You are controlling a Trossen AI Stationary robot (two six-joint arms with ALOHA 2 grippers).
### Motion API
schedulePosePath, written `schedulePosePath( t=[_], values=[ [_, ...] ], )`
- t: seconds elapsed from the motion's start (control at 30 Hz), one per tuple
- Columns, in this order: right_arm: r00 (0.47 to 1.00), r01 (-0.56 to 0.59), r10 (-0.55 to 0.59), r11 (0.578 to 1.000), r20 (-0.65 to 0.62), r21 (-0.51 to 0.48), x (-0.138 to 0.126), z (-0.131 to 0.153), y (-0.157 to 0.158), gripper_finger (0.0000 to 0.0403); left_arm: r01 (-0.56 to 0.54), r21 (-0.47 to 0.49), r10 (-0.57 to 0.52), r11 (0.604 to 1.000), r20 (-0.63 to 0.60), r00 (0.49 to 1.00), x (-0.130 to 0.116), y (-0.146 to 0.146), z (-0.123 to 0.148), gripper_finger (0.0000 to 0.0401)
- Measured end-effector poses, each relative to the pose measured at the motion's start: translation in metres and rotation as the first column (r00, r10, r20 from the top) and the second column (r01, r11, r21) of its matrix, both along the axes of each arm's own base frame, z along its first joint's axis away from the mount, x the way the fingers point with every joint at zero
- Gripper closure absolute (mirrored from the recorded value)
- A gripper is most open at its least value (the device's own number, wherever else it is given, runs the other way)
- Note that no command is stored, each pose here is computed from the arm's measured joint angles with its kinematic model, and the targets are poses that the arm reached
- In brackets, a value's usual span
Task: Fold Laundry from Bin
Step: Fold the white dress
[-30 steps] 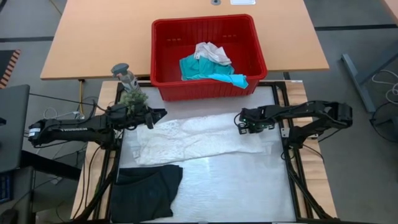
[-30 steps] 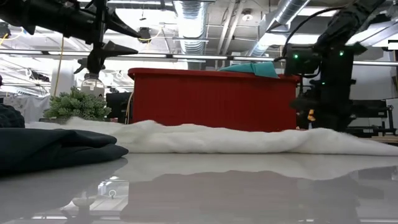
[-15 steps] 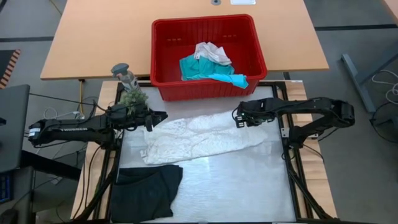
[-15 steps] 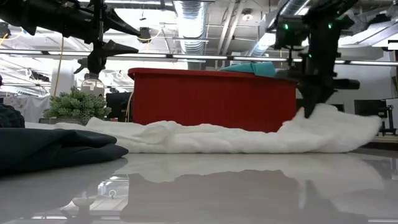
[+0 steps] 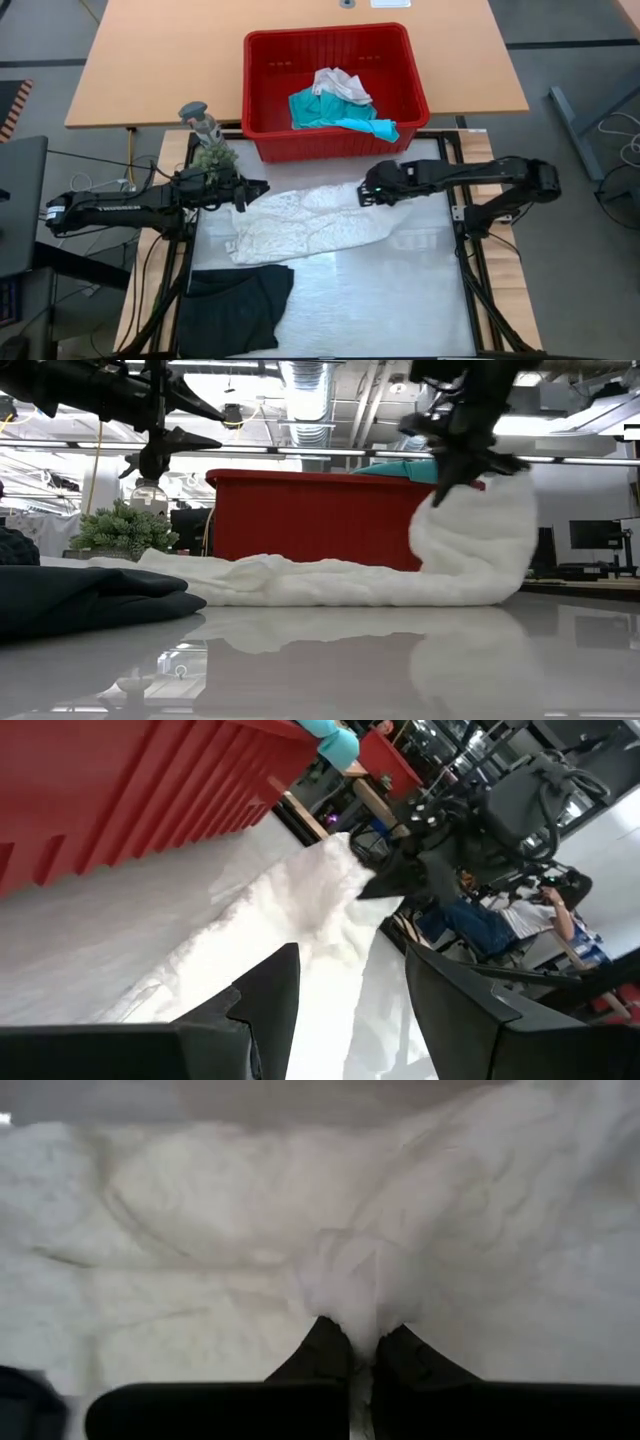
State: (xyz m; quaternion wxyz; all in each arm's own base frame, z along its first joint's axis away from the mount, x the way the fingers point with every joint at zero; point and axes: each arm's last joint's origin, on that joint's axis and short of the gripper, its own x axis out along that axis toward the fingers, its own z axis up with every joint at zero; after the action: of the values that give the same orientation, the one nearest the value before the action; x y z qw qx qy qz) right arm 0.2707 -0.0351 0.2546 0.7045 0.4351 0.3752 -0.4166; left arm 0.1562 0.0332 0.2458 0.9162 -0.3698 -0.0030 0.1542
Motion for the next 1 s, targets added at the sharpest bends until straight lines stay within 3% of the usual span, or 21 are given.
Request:
schedulePosePath(
  t=[0.37, 0.67, 0.83, 1.0],
  values=[
    [0.983, -0.155, 0.153, 0.988, -0.101, -0.020, 0.093, -0.006, 0.008, 0.0368, 0.040, -0.004, -0.040, 0.999, 0.002, 0.999, 0.000, -0.001, 0.000, 0.0229],
    [0.949, -0.257, 0.249, 0.966, -0.195, -0.016, 0.144, -0.037, 0.019, 0.0367, 0.055, 0.007, -0.055, 0.998, -0.001, 0.999, 0.000, -0.002, 0.000, 0.0229],
    [0.934, -0.310, 0.302, 0.950, -0.189, -0.018, 0.159, -0.042, 0.029, 0.0286, 0.081, 0.036, -0.081, 0.996, -0.012, 0.997, 0.001, -0.002, 0.000, 0.0229],
    [0.927, -0.352, 0.350, 0.936, -0.132, 0.005, 0.164, -0.027, 0.030, 0.0187, 0.084, 0.053, -0.083, 0.995, -0.019, 0.996, 0.001, -0.002, 0.000, 0.0229]
  ],
)
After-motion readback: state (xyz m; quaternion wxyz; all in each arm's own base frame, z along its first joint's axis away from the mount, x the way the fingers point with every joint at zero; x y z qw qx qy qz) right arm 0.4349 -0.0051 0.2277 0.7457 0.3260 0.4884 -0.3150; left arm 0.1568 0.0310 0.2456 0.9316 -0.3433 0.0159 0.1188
